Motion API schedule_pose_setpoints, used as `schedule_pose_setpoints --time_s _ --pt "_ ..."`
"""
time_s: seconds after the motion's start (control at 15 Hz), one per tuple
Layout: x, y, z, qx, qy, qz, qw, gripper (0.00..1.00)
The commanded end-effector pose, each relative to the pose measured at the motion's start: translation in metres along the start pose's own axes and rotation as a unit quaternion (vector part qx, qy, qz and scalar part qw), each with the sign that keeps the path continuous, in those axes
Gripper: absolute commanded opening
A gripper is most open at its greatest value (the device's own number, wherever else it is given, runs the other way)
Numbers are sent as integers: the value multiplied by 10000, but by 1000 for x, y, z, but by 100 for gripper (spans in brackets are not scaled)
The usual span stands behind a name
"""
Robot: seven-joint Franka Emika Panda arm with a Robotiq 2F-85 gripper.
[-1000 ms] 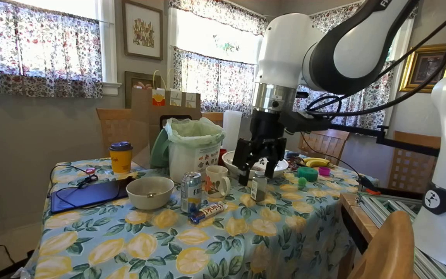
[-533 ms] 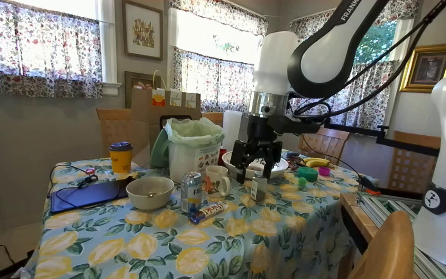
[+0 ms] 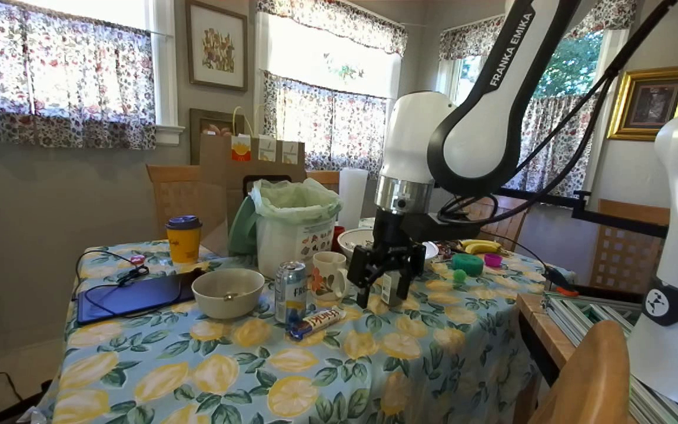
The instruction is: Move the cloth on the table
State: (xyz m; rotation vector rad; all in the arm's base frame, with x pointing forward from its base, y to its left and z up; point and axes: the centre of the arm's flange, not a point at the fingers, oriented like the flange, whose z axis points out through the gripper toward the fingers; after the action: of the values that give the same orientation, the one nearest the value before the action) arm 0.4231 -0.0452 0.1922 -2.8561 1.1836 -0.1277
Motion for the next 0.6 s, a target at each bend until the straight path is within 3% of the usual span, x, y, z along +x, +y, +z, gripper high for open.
schedule_pose_setpoints --time_s 0.0,0.53 --pt "11 -5 34 14 45 99 9999 100" --pt "17 -4 83 -202 -121 464 9986 100"
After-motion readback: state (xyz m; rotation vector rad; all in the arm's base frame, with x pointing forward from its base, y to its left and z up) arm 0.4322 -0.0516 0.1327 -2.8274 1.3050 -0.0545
